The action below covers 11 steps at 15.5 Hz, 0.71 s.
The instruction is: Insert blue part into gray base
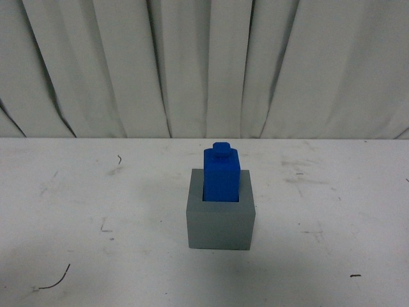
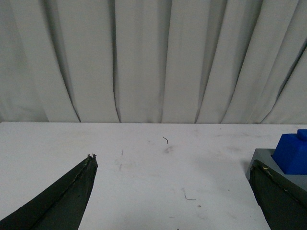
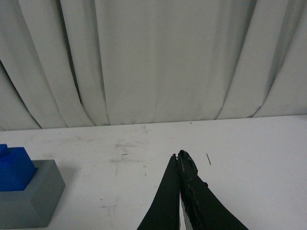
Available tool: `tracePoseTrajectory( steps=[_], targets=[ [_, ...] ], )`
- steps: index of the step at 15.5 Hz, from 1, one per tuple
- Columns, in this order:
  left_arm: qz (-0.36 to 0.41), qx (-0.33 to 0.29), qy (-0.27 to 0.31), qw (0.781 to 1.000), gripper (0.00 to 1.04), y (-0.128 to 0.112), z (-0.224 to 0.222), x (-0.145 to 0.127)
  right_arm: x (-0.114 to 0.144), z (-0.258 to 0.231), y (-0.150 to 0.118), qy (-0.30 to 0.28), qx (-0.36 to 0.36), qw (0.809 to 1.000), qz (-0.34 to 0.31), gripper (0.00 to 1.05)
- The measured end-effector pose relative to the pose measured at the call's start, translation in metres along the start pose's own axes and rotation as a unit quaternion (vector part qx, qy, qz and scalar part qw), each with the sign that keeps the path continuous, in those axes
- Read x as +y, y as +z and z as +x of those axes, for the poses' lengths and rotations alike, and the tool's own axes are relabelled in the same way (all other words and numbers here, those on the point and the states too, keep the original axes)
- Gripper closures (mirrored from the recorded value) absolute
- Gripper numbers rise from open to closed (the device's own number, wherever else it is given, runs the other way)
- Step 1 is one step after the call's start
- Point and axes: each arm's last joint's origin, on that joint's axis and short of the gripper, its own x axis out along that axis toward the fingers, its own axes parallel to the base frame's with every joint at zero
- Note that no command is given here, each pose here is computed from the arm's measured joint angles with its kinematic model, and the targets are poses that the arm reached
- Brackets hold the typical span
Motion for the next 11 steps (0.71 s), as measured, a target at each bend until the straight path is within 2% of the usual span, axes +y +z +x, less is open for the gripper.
tracePoseTrajectory(
  steps=[11],
  targets=[
    [0.0, 0.0, 0.0, 1.0, 0.07, 0.0, 0.0, 0.0, 0.0, -0.025, -0.019, 0.0, -0.018, 1.0, 0.0, 1.03]
  ],
)
